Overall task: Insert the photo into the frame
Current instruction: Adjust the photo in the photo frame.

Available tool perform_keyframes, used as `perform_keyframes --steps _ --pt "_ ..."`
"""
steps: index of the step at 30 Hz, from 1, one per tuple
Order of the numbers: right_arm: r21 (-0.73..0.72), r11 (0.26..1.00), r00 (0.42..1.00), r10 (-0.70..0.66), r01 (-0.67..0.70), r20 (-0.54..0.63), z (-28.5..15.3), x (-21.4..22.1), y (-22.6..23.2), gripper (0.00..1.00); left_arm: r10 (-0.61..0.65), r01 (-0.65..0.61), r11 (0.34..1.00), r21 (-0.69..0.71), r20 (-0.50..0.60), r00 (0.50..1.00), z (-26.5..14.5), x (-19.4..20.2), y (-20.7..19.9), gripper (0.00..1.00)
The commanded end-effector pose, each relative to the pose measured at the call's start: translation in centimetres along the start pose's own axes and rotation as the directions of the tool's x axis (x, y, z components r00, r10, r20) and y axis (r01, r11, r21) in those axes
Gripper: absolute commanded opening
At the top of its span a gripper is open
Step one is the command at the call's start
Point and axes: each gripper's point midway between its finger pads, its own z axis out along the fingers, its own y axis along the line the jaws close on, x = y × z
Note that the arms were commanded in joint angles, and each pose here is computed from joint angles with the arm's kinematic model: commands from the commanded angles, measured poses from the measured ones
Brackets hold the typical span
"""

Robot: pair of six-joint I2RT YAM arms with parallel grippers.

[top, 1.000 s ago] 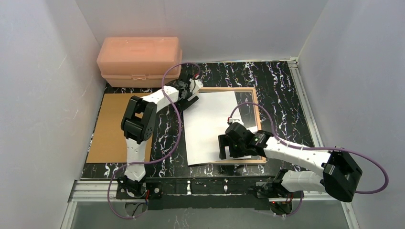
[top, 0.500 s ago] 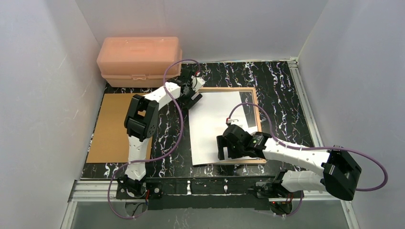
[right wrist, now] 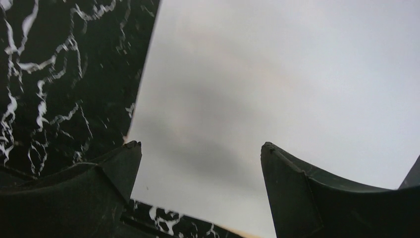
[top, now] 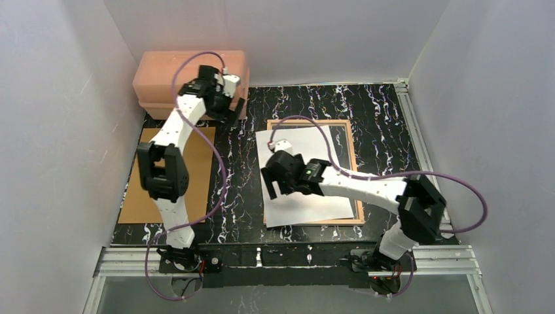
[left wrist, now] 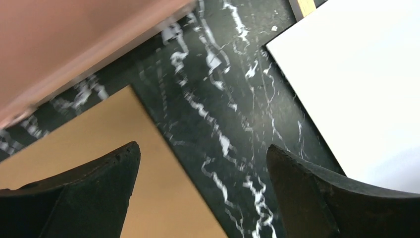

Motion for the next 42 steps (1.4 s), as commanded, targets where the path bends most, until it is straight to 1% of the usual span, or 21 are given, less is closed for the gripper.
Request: perform_keyframes --steps 1,3,5,6,7,9,10,11,12,14,16,19,25,30,42 --pt "0.139 0.976 0.98 -0.181 0.169 0.08 1.5 -4.8 0.7 0.96 -0.098 0.091 0.992 0.091 0.078 0.992 -9.6 0.0 -0.5 0.98" --pt "0.162 0.963 0.968 -0.233 0.216 0.093 3.1 -6.4 1.6 0.89 -0.123 0.115 0.988 0.103 0.076 0.989 -11.8 1.0 -0.3 0.98" --pt "0.124 0.96 0.955 -0.266 0.251 0.13 4.2 -8.1 3.4 0.73 -0.15 0.14 0.984 0.11 0.09 0.985 -13.8 2.0 0.0 0.98" --pt "0.092 0.959 0.948 -0.28 0.269 0.149 4.7 -8.8 4.5 0.63 -0.163 0.152 0.982 0.112 0.095 0.982 -14.8 2.4 0.1 0.98" --pt "0.058 0.957 0.943 -0.289 0.283 0.164 5.4 -9.3 5.7 0.56 -0.172 0.161 0.981 0.105 0.099 0.98 -15.6 2.8 0.4 0.98" --pt "0.033 0.95 0.936 -0.312 0.311 0.165 6.6 -10.2 7.3 0.39 -0.183 0.175 0.981 0.087 0.104 0.978 -17.0 3.5 1.0 0.98" --pt "0.032 0.945 0.932 -0.326 0.325 0.156 7.4 -10.6 7.8 0.33 -0.186 0.178 0.981 0.078 0.102 0.977 -17.5 4.0 1.2 0.98" --pt "0.033 0.941 0.929 -0.337 0.336 0.153 7.9 -11.2 8.5 0.31 -0.183 0.177 0.982 0.072 0.099 0.978 -17.7 4.3 1.2 0.98" --pt "0.038 0.936 0.925 -0.352 0.35 0.14 8.7 -11.5 8.9 0.31 -0.209 0.205 0.978 0.048 0.102 0.973 -18.1 5.0 2.3 0.98" --pt "0.054 0.93 0.921 -0.367 0.363 0.129 9.8 -12.7 9.6 0.31 -0.223 0.219 0.975 0.043 0.099 0.97 -18.5 5.6 2.5 0.98" --pt "0.09 0.921 0.919 -0.386 0.379 0.083 11.4 -12.7 9.4 0.31 -0.235 0.233 0.972 0.036 0.097 0.967 -18.8 6.0 2.8 0.98" --pt "0.145 0.909 0.916 -0.399 0.391 0.032 13.1 -12.3 8.3 0.28 -0.243 0.242 0.97 0.023 0.103 0.965 -19.2 6.2 3.3 0.98" --pt "0.186 0.91 0.927 -0.375 0.37 -0.005 15.1 -12.3 5.8 0.25 -0.254 0.255 0.967 0.011 0.116 0.96 -19.7 6.2 3.8 0.97" --pt "0.177 0.91 0.926 -0.378 0.375 -0.012 16.1 -12.5 4.8 0.22 -0.26 0.261 0.965 0.007 0.123 0.958 -20.0 6.2 3.9 0.96" --pt "0.223 0.921 0.944 -0.329 0.319 0.006 16.9 -14.2 1.8 0.22 -0.272 0.274 0.962 0.004 0.126 0.954 -20.1 6.3 4.1 0.96"
